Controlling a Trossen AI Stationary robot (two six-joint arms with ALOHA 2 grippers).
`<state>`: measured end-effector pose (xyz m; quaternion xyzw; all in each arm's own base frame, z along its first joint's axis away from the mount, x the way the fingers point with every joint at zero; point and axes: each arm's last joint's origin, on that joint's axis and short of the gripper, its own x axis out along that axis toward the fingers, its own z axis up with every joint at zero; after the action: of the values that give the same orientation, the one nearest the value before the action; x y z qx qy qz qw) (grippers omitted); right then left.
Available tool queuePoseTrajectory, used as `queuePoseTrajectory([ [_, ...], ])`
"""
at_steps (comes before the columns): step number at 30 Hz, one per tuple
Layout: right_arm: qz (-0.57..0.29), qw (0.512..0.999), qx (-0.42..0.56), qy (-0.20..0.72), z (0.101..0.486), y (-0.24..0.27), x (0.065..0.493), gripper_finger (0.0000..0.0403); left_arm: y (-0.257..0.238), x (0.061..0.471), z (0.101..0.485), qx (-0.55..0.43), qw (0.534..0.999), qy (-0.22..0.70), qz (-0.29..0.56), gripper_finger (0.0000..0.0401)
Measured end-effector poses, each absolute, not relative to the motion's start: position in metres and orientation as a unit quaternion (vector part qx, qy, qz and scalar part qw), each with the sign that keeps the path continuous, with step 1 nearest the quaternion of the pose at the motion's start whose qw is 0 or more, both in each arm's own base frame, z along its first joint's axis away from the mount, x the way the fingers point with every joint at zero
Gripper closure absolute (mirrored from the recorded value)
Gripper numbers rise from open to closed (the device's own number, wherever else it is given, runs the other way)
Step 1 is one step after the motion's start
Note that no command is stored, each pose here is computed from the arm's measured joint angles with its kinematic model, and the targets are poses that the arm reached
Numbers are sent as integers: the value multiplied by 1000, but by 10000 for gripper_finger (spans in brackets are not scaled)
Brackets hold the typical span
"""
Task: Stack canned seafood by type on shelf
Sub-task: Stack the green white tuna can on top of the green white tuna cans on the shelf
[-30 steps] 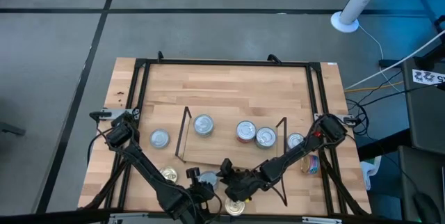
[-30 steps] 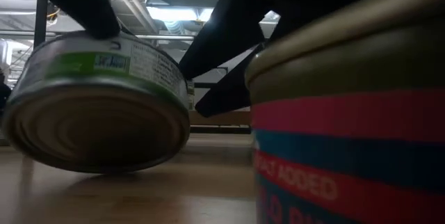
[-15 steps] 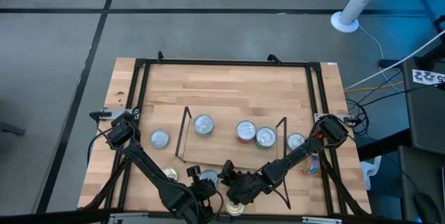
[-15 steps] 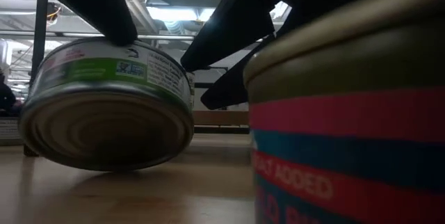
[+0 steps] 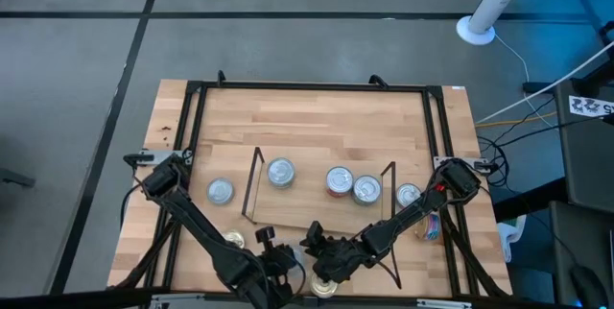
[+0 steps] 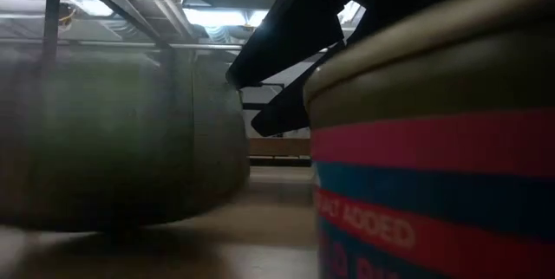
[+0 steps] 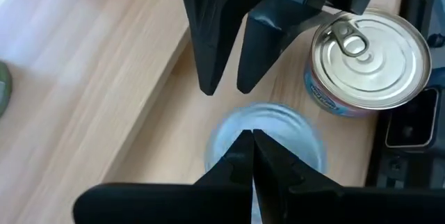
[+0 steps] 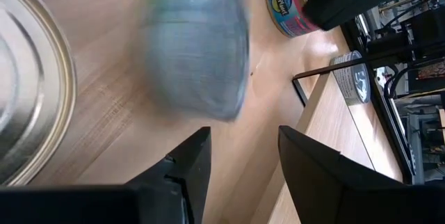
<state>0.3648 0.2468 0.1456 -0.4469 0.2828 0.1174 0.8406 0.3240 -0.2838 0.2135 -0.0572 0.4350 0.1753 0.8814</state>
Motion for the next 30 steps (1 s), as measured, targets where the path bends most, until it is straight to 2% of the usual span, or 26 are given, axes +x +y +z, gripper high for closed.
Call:
queuePoseTrajectory([
  [9,118,840,-447,283,146,247,365,235,-276,327,217,-46,878,441,177,401],
  [18,126,840,-445,284,145,247,365,235,-298,324,216,-89,871,480,60,392],
  [25,126,840,-445,284,145,247,365,235,-296,323,204,-92,862,496,49,334],
  [30,126,840,-445,284,145,247,365,235,-297,322,204,-10,866,500,1,291],
])
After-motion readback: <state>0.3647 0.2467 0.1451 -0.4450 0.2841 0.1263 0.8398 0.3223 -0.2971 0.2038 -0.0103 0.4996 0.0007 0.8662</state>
